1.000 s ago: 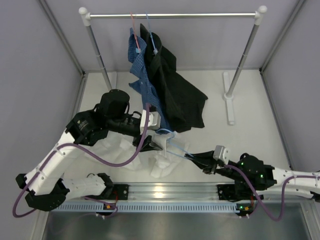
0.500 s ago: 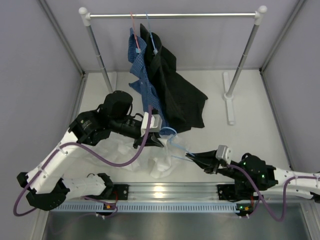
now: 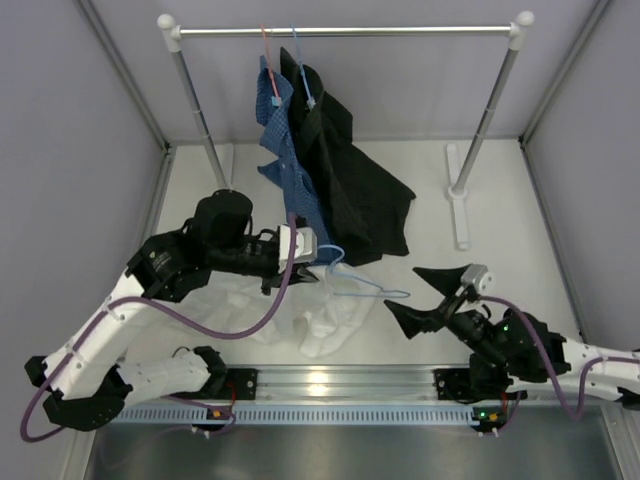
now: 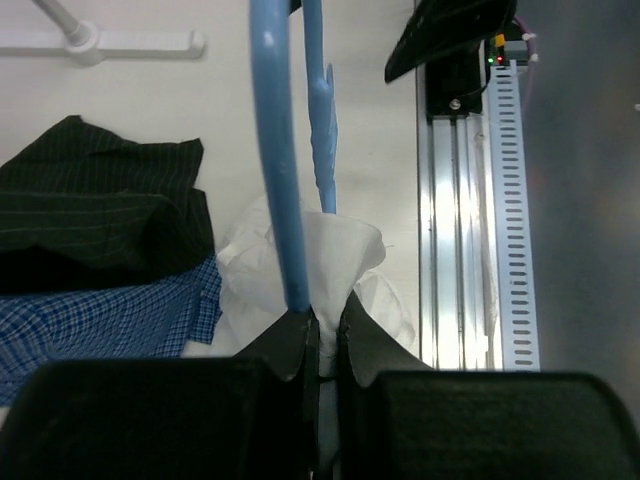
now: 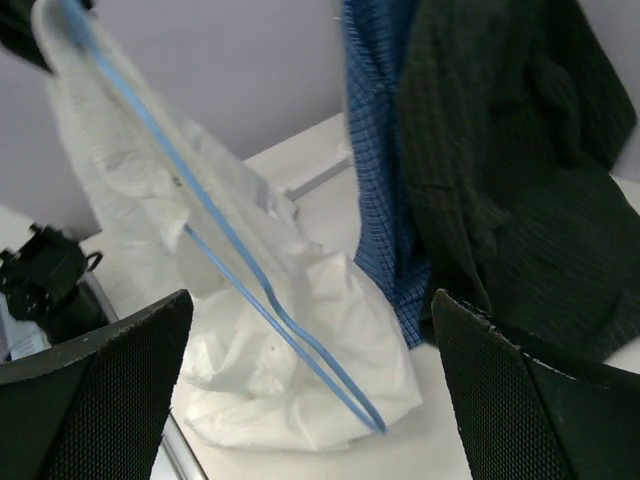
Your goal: Place the shirt on the hanger
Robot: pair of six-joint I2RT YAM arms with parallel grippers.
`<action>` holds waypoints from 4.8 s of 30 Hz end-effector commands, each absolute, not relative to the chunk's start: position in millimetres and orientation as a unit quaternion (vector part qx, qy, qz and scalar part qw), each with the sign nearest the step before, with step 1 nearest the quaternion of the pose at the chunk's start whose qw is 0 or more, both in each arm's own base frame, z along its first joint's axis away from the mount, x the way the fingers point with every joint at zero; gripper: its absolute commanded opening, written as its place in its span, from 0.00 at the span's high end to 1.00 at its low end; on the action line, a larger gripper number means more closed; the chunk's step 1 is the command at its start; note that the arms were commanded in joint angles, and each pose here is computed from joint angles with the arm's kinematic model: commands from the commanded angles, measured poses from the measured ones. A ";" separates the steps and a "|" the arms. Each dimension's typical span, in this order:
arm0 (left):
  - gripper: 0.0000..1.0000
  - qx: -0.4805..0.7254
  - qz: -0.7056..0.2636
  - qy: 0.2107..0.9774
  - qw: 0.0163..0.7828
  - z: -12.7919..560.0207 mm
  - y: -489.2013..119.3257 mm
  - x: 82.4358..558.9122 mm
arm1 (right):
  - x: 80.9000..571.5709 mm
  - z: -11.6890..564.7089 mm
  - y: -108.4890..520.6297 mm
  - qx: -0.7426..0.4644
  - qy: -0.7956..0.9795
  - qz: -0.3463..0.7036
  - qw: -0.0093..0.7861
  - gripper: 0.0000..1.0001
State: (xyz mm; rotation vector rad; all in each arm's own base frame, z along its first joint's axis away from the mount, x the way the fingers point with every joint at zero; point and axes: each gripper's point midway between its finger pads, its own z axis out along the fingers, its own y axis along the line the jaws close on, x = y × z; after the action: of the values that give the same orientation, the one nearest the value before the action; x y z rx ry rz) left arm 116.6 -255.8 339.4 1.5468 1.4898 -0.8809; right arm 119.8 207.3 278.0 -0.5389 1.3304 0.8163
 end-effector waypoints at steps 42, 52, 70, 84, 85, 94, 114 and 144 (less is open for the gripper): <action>1.00 0.453 -0.301 0.544 0.639 432.1 -222.4 145.8 | 143.5 240.6 268.5 -0.159 0.645 0.496 0.559 0.47; 1.00 0.460 -0.307 0.540 0.635 430.5 -226.3 144.3 | 148.7 237.6 283.3 -0.174 0.664 0.484 0.542 0.48; 1.00 0.452 -0.289 0.551 0.639 422.5 -221.6 151.1 | 145.0 266.0 309.8 -0.197 0.620 0.534 0.540 0.64; 1.00 0.449 -0.296 0.545 0.643 424.3 -218.8 146.0 | 192.9 244.6 270.7 -0.081 0.681 0.440 0.580 1.00; 1.00 0.448 -0.293 0.546 0.644 423.5 -217.7 146.4 | 196.4 244.1 264.8 -0.068 0.686 0.432 0.582 1.00; 1.00 0.436 -0.303 0.567 0.630 391.3 -207.2 136.9 | 232.1 262.6 217.2 -0.023 0.709 0.392 0.586 1.00; 1.00 0.394 -0.206 0.690 0.571 307.7 -181.7 168.2 | 237.0 334.0 208.0 -0.091 0.685 0.395 0.606 1.00; 1.00 0.383 -0.284 0.665 0.575 358.7 -209.2 161.2 | 125.8 389.8 288.8 -0.244 0.561 0.636 0.470 1.00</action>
State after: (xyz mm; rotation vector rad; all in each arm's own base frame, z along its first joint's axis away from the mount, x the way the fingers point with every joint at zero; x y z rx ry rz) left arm 169.8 -191.0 309.5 0.9258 1.6871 -0.5179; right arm 170.4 266.5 338.5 -0.4718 1.6176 1.3224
